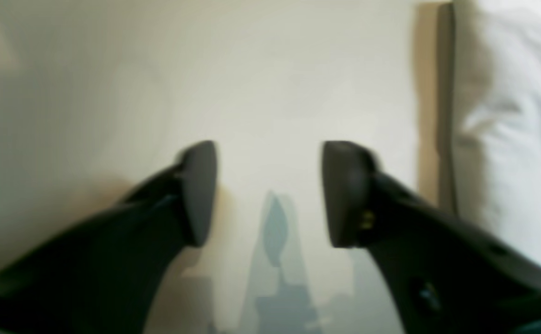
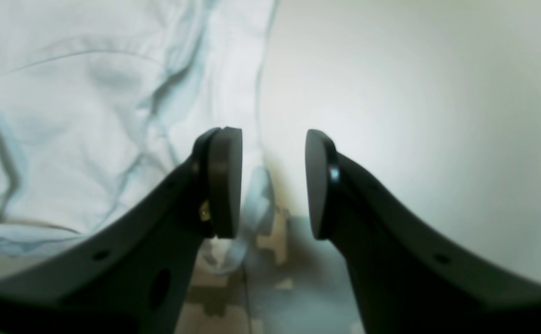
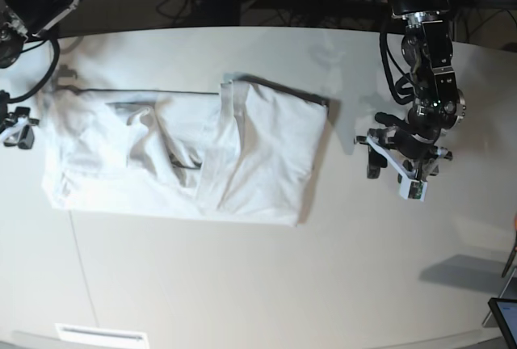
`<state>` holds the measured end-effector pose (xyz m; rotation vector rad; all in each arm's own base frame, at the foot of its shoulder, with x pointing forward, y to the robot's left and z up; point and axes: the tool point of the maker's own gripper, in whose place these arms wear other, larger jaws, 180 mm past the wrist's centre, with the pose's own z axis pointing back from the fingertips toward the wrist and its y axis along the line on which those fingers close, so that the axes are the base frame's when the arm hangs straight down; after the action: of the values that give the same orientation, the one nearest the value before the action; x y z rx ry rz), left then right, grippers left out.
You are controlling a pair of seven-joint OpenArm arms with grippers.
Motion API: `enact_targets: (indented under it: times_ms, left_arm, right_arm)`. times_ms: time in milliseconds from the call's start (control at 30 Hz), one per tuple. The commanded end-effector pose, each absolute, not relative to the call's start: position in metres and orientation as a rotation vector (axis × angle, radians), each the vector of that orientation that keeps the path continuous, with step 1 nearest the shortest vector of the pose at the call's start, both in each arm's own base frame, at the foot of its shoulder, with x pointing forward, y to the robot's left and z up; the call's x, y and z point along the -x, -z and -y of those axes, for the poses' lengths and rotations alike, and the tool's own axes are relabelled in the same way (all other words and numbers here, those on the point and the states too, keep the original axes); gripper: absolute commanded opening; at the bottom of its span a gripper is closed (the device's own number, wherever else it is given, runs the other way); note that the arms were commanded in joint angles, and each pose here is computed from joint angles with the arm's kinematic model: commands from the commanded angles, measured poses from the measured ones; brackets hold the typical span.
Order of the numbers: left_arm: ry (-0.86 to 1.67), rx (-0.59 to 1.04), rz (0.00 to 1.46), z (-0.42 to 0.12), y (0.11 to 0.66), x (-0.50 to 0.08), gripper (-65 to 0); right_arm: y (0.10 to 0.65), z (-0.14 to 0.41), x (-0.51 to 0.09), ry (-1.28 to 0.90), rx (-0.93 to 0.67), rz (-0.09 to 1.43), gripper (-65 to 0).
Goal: Fold the T-shirt properly
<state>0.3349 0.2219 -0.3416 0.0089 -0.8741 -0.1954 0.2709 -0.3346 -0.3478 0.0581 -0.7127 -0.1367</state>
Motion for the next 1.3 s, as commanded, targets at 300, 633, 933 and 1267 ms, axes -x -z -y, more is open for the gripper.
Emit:
enact_targets:
  times_ms: [300, 633, 933, 1267]
  left_arm:
    - [0.199, 0.054, 0.782, -0.234, 0.380, -0.335, -25.4]
    - [0.205, 0.266, 0.815, -0.201, 0.381, -0.334, -49.9]
    - [0.120, 0.370, 0.794, -0.196, 0.394, -0.330, -65.0]
    - [0.068, 0.466, 0.807, -0.189, 0.393, -0.335, -65.0]
  right_arm:
    - [0.342, 0.339, -0.279, 0.140, -0.087, 0.748, -36.4]
    - [0.324, 0.354, -0.273, 0.218, -0.142, 0.842, -24.4]
    - [0.360, 0.364, -0.268, 0.356, -0.393, 0.794, -24.4]
    - [0.359, 0.374, -0.270, 0.407, -0.510, 0.812, -20.9]
